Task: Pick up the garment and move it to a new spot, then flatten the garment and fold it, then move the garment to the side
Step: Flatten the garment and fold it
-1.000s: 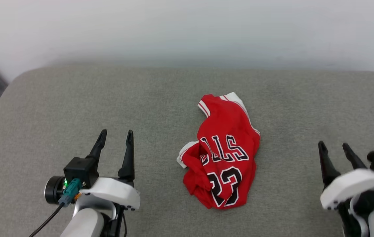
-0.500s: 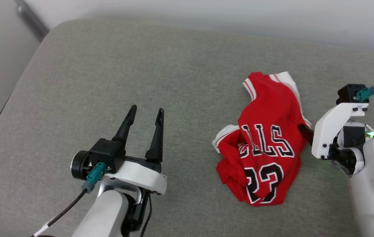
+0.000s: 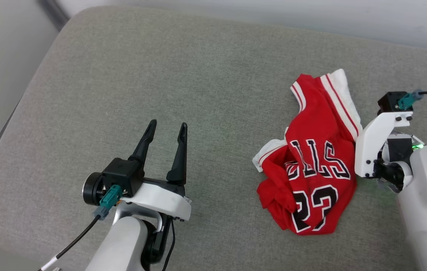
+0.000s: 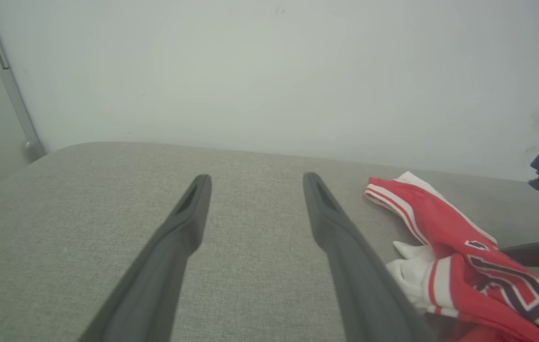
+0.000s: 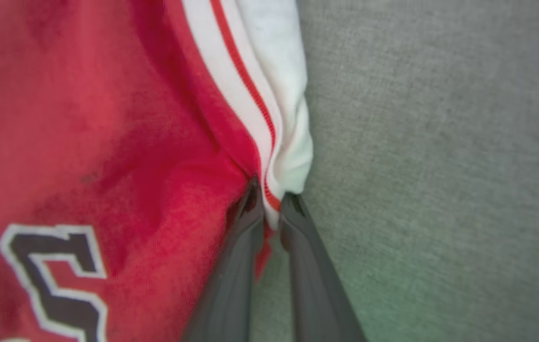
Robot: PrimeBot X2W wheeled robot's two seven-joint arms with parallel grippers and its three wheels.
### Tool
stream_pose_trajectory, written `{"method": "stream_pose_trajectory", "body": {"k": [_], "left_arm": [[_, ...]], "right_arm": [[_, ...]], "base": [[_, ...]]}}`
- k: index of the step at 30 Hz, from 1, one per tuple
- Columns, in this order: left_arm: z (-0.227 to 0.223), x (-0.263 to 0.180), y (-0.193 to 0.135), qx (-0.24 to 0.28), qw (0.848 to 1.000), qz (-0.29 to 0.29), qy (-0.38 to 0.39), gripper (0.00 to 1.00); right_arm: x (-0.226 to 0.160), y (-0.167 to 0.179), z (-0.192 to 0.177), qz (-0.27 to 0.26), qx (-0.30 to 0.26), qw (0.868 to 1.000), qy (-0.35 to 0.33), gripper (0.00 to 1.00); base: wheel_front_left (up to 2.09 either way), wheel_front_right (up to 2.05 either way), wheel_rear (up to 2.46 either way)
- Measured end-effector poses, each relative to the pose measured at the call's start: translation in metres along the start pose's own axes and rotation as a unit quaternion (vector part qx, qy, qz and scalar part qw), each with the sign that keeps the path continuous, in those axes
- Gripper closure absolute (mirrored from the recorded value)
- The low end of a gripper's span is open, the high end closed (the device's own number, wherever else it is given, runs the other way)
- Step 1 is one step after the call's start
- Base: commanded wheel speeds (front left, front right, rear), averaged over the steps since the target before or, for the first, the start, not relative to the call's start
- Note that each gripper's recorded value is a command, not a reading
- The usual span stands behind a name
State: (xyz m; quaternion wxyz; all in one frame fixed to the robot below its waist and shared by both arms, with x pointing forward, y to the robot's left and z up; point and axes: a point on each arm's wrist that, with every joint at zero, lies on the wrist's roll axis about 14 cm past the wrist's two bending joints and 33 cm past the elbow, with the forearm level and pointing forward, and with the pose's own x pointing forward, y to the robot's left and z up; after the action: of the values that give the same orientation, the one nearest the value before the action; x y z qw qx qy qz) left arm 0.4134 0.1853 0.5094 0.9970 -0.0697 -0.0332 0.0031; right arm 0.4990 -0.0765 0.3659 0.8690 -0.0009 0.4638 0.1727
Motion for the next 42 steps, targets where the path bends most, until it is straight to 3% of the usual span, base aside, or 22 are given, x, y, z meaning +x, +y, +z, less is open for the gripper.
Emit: {"method": "stream_pose_trajectory", "body": {"k": [4,8,11,15,21,22,23,24,29,36,42], "left_arm": [[-0.001,-0.001,-0.006,0.002,1.0,-0.009,0.0,0.0],[-0.002,-0.002,-0.014,-0.001,1.0,-0.021,0.0,0.0],[-0.002,-0.003,-0.022,-0.002,0.999,-0.033,0.0,0.0],[-0.003,-0.005,-0.034,-0.005,0.999,-0.05,0.0,0.0],[-0.004,-0.005,-0.046,-0.005,0.997,-0.071,0.002,0.0],[-0.004,-0.004,-0.047,-0.005,0.997,-0.072,0.003,0.0],[-0.005,-0.004,-0.048,-0.005,0.997,-0.073,0.003,0.0],[-0.005,-0.004,-0.048,-0.005,0.997,-0.074,0.004,0.0],[-0.01,-0.013,-0.046,-0.005,0.997,-0.072,0.014,0.0],[-0.007,-0.025,-0.033,-0.001,0.999,-0.049,0.016,0.0],[-0.006,-0.035,-0.023,0.006,0.999,-0.039,0.022,0.0]], "right_arm": [[-0.019,-0.006,0.033,-0.011,-0.022,0.997,-0.079,1.0],[-0.057,-0.018,0.075,-0.033,-0.041,0.983,-0.176,1.0],[-0.087,-0.041,0.076,-0.072,-0.055,0.972,-0.216,1.0],[-0.112,-0.073,0.027,-0.125,-0.046,0.972,-0.195,1.0],[-0.107,-0.079,-0.111,-0.135,0.053,0.988,-0.057,1.0],[-0.106,-0.076,-0.122,-0.131,0.064,0.988,-0.05,0.82],[-0.106,-0.074,-0.127,-0.129,0.074,0.987,-0.053,0.14],[-0.107,-0.074,-0.126,-0.128,0.085,0.986,-0.064,0.0],[-0.125,-0.077,-0.106,-0.138,0.105,0.97,-0.169,0.0],[-0.177,-0.074,-0.054,-0.152,0.072,0.923,-0.347,0.0],[-0.208,-0.05,-0.028,-0.134,0.034,0.889,-0.436,0.0]], "base": [[0.0,0.0,0.0],[0.0,0.0,0.0],[0.0,0.0,0.0],[0.0,0.0,0.0],[0.0,0.0,0.0],[0.0,0.0,0.0],[0.0,0.0,0.0],[0.0,0.0,0.0],[0.0,0.0,0.0],[0.0,0.0,0.0],[0.0,0.0,0.0]]}}
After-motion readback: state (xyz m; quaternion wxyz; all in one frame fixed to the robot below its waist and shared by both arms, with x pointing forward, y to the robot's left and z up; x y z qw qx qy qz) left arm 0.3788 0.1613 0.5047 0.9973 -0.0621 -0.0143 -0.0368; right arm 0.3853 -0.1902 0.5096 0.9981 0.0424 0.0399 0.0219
